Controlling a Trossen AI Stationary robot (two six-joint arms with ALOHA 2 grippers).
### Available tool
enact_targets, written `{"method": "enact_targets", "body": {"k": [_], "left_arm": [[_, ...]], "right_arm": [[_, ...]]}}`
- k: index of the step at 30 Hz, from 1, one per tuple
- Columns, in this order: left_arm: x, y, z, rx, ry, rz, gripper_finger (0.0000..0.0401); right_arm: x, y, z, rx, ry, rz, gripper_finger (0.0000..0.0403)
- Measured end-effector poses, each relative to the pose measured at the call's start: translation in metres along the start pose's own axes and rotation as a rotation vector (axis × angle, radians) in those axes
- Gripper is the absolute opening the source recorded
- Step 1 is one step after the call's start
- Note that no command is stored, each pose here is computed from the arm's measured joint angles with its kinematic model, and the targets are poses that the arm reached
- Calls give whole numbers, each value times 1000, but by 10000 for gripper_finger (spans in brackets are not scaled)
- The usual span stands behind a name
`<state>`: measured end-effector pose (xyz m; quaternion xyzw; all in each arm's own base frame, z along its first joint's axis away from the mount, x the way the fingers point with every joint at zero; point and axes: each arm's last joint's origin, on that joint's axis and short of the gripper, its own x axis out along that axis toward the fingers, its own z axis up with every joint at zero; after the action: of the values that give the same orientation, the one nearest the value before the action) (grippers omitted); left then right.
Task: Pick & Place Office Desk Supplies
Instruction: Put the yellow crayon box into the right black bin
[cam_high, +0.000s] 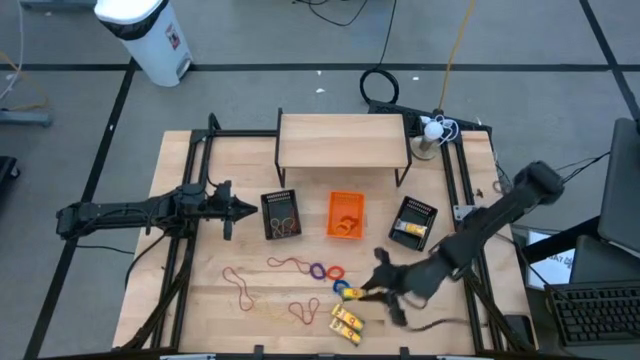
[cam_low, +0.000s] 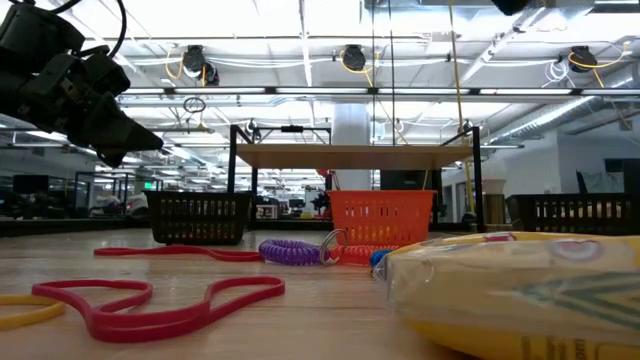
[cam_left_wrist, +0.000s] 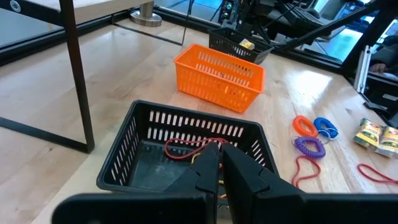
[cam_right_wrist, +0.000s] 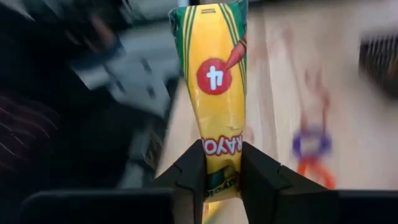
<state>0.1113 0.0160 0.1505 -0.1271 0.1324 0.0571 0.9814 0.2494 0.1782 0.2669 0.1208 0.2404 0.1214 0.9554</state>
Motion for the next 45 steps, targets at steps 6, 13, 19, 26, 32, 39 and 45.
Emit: {"method": "enact_targets", "body": {"k": [6, 13, 19, 26, 32, 39, 45], "left_arm": [[0, 0, 0, -3, 1, 0, 19], [0, 0, 0, -19, 0, 0, 19], [0, 0, 0, -21, 0, 0, 19], [0, 0, 0, -22, 1, 1, 19], [0, 0, 0, -30, 0, 1, 19], [0, 0, 0, -48, 1, 1, 19], [0, 0, 0, -50, 0, 1, 19]], "right_arm": [[-55, -39, -10, -12, -352, 88, 67], [-99, -79, -38, -6, -552, 57, 70], [-135, -93, -47, -79, -729, 48, 63], [-146, -113, -73, -16, -717, -18, 65], [-144, -124, -93, 3, -741, -36, 63], [-141, -129, -102, 120, -757, -49, 65], [-152, -122, -80, 138, -798, -27, 64]]}}
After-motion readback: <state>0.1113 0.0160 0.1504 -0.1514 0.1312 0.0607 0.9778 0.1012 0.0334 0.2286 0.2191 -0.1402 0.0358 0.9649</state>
